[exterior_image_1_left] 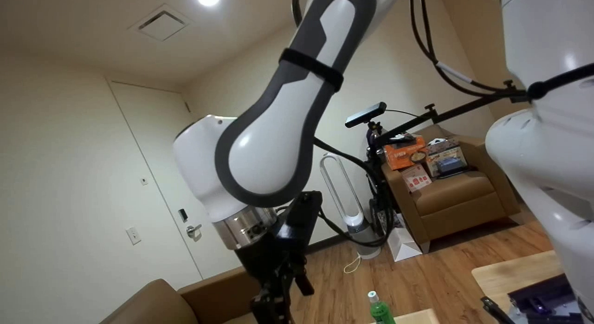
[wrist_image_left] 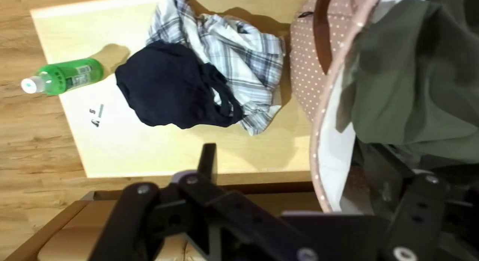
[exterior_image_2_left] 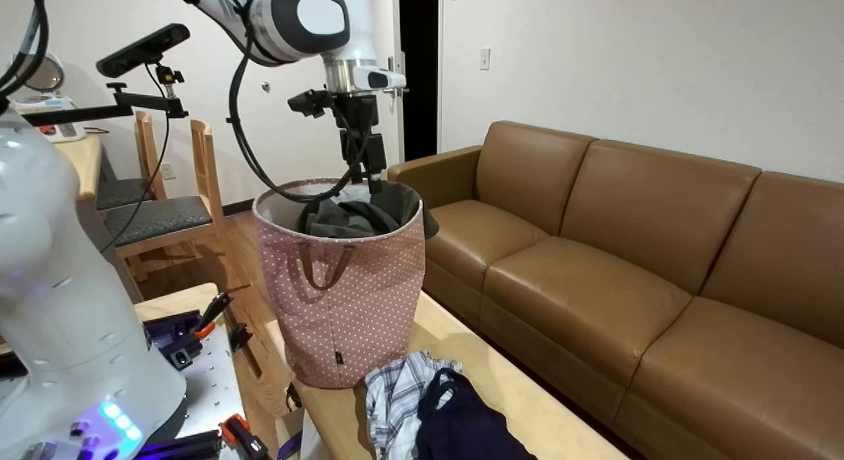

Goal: Pick the cloth and put it in the bag

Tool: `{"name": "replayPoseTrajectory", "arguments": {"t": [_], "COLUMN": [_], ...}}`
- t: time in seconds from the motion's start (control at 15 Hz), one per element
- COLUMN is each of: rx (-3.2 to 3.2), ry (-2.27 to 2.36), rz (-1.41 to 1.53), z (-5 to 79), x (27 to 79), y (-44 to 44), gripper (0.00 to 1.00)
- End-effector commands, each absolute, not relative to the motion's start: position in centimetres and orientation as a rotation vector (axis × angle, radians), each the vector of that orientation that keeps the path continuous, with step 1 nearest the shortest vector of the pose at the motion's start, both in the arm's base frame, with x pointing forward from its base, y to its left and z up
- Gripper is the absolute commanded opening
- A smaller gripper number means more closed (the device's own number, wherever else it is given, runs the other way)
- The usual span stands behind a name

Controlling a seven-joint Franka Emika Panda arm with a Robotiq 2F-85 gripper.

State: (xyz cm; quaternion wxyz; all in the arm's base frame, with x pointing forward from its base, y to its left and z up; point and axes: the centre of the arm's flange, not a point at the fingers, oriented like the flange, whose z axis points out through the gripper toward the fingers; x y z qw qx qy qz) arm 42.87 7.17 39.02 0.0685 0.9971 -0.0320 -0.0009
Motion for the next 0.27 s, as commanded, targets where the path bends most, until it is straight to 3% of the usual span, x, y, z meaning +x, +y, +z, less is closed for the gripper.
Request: {"name": "replayPoseTrajectory", "arguments": {"t": [0.0,0.2], "rx": [2.915,2.926], "ry": [0.039,-0.006], "rz": [0.012,-0.025], "z": [37.87,37.62], "x": [41.24,41.85], "y": [6.23,6.53], "gripper": [1.00,1.00]}}
